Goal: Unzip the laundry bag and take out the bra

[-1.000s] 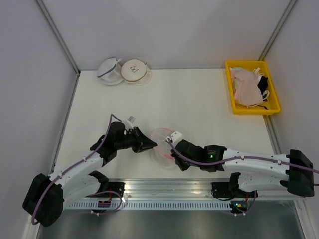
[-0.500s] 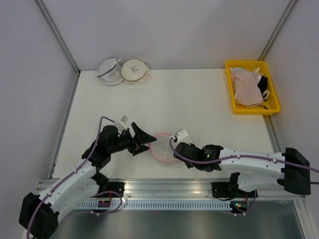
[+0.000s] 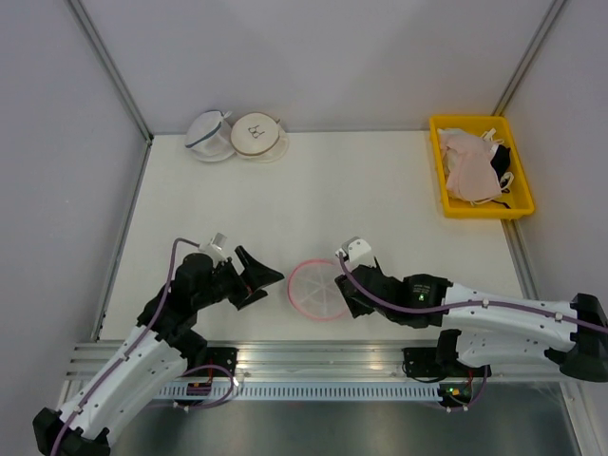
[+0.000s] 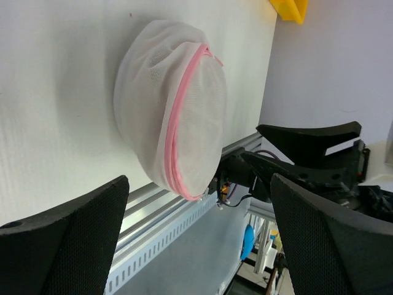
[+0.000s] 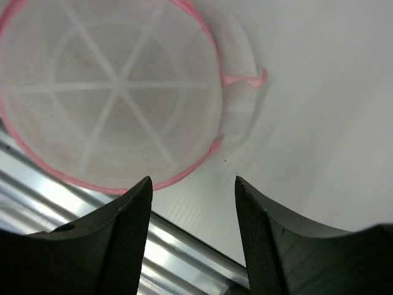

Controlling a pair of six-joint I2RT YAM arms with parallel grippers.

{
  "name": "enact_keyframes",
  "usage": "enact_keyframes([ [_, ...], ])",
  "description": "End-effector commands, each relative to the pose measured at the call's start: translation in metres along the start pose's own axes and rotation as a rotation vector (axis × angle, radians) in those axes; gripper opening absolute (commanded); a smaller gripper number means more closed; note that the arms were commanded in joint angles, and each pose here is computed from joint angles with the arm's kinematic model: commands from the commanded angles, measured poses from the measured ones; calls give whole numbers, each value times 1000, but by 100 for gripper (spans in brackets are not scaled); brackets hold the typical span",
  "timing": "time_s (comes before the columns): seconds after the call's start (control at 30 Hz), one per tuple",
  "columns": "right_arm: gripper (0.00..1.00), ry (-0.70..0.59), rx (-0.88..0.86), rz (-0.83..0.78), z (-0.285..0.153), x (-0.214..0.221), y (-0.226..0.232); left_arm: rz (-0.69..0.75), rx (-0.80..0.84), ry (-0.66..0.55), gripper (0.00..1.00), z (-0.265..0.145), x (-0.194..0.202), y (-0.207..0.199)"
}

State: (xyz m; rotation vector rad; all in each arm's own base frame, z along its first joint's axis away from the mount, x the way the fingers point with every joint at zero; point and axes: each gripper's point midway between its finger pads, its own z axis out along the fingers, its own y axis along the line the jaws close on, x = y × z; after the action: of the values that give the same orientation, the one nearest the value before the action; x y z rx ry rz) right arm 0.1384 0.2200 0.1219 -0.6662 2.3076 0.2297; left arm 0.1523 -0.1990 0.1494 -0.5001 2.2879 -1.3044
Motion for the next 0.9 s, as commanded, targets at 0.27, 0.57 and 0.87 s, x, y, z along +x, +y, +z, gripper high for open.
enact_keyframes([
  [0.27, 65, -55, -365, -127, -23, -27, 96, 22, -79, -81, 100, -21, -3, 22],
  [0.57, 52, -27, -279, -273, 0, -17, 130, 26, -69, -85, 99, -27, -2, 18],
  [0.87, 30, -13, -82, -327, 23, -13, 112, 27, -62, -88, 99, -29, -2, 17],
])
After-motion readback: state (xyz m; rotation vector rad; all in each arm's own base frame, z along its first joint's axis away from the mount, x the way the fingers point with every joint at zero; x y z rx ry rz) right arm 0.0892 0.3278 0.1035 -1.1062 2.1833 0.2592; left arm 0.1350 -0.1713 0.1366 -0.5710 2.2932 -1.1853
